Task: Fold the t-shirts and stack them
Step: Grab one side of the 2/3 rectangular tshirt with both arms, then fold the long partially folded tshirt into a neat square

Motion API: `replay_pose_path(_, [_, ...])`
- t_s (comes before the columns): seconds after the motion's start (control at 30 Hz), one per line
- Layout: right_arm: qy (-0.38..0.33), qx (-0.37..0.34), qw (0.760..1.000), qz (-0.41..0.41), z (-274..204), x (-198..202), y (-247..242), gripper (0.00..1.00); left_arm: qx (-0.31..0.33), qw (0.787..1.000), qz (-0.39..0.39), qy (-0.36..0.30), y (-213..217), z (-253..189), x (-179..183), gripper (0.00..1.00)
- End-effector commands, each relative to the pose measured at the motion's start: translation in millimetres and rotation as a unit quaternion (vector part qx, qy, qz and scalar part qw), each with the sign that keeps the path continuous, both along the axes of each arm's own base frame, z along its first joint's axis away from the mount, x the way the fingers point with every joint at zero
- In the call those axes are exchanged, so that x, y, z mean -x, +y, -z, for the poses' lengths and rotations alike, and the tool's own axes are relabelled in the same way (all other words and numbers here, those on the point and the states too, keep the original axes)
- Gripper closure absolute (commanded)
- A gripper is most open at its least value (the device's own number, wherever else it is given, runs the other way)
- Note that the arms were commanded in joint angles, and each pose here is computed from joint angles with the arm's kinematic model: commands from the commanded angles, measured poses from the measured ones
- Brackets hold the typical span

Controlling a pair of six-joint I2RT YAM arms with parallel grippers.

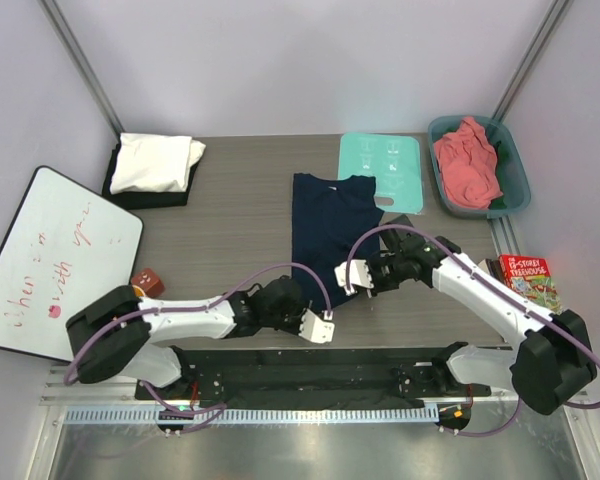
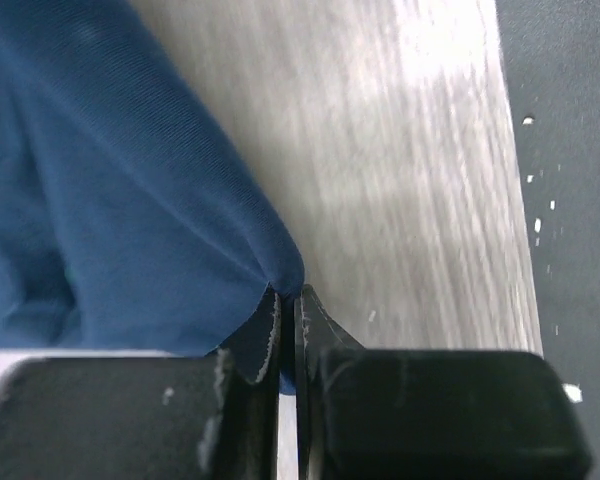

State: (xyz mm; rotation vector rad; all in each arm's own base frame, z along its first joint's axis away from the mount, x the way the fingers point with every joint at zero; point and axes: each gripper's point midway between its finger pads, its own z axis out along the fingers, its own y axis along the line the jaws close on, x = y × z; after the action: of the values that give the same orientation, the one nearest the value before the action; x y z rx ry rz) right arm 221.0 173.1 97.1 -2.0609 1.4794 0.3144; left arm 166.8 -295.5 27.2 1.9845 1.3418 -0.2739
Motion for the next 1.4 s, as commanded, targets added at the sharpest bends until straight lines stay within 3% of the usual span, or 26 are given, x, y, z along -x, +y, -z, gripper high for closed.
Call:
replay_pose_path(0.0, [-0.010,-0.013,1.000,-0.024,-31.1,9.5,1.2,0.99,0.013,0.999,-0.012,-0.036,4.3,-46.6,-10.6,1.00])
replay_pose_path(0.23, [0.003,-0.018,0.999,-0.046,-57.0,25.0,1.4,0.99,0.053,0.998,0.005,-0.039,10.4,-120.9,-9.9,1.00])
replay_pose_path(0.63, [0.017,-0.053,0.996,-0.068,-118.1,47.3,21.2,0.99,0.094,0.992,0.061,-0.051,6.7,-188.9,-5.6,1.00])
replay_pose_path(1.03, [0.033,-0.066,0.995,-0.071,-146.9,72.3,15.7,0.99,0.103,0.987,0.109,-0.053,27.3,-220.9,22.5,1.00])
replay_pose_path(1.23, [-0.029,-0.025,0.998,-0.042,-114.4,39.7,7.6,0.99,0.097,0.985,0.103,-0.099,15.1,-205.0,-6.4,1.00])
replay_pose_path(1.37, [-0.078,-0.005,0.997,-0.019,-104.8,4.5,6.9,0.99,0.092,0.987,0.081,-0.102,6.8,-191.0,-44.2,1.00])
